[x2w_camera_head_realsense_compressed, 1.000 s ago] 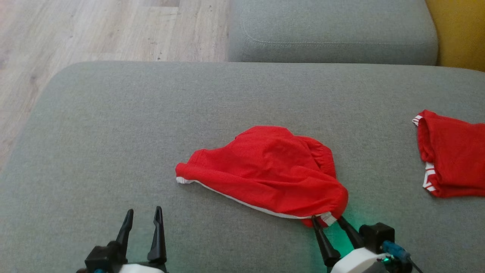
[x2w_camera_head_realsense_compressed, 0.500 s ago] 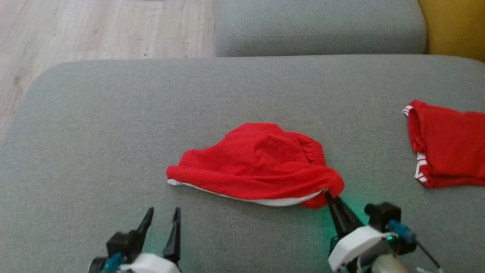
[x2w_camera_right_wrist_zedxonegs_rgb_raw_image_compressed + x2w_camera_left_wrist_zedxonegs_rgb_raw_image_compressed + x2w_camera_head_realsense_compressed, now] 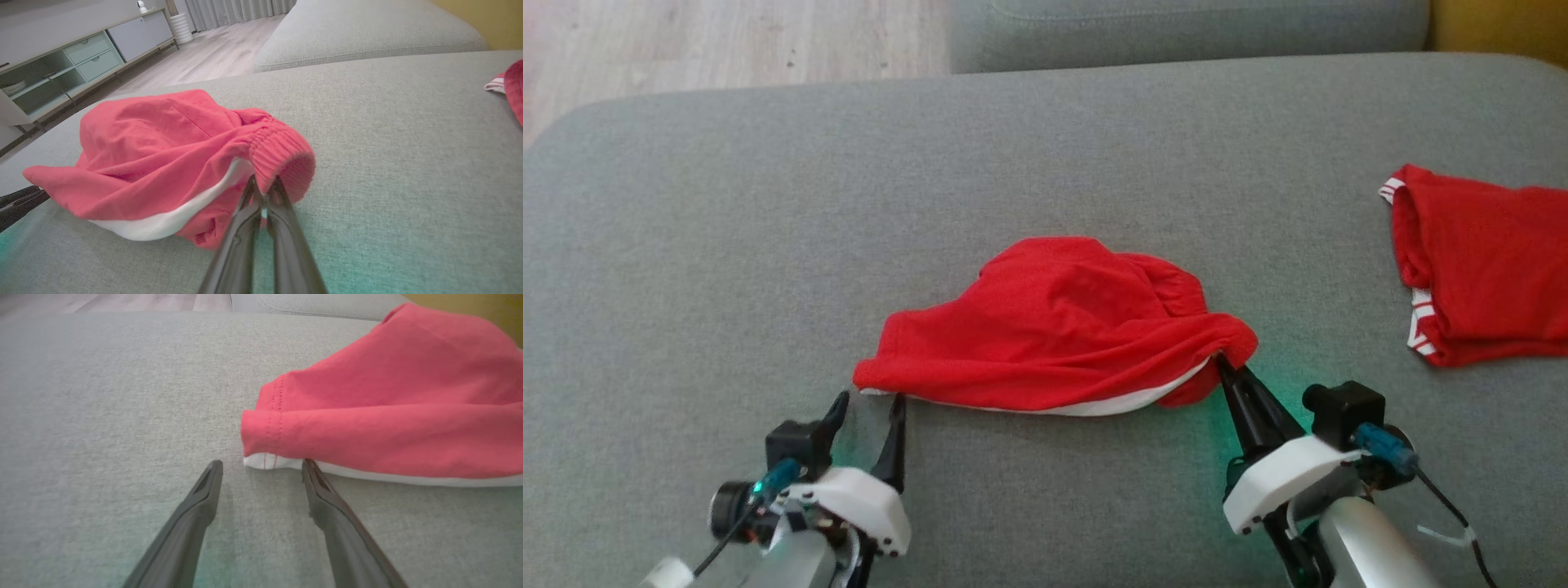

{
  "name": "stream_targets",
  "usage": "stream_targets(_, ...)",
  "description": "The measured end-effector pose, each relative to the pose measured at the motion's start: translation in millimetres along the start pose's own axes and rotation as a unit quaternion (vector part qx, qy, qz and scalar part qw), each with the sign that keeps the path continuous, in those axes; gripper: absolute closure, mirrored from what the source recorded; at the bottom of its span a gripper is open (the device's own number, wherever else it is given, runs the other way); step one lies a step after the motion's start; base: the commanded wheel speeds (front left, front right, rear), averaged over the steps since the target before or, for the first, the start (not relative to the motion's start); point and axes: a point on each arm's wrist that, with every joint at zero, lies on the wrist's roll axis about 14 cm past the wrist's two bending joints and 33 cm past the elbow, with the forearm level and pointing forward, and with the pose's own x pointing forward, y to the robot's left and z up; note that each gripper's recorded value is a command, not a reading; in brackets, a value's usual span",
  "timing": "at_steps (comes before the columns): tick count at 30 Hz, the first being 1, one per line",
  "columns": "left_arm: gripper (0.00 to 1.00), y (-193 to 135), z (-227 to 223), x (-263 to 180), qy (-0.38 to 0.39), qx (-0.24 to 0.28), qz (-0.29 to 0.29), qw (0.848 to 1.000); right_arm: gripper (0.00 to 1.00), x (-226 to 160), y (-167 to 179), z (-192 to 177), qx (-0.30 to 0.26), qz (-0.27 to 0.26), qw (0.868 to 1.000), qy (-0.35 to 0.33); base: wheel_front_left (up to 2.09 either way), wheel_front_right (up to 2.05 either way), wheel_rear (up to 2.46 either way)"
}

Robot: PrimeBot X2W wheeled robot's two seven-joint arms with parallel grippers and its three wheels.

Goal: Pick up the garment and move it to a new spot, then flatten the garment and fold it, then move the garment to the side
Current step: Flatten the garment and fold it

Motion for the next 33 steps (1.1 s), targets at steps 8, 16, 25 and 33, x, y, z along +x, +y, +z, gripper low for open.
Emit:
stream_targets(8,0.0,-6.8,-7.6,8.5,0.011,0.012,-0.018,1.0,1.0,0.0,-1.6,-4.8,0.007,-0.002,1.0,0.006,0.0,0.0,0.0)
stream_targets(16,0.0,-7.7,4.0,20.0,0.0,0.033,-0.023,0.999,1.0,6.7,-4.5,2.0,0.007,-0.003,1.0,0.0,0.0,0.0,0.0)
stream_targets(25,1.0,-11.4,12.9,21.9,-0.014,0.04,-0.032,0.999,1.0,5.0,-6.2,0.0,0.011,-0.006,1.0,0.001,0.0,0.0,0.0)
stream_targets(33,1.0,-18.7,30.7,11.8,-0.054,0.037,-0.043,0.997,1.0,2.7,-8.4,10.7,0.01,-0.011,1.0,-0.019,0.0,0.0,0.0)
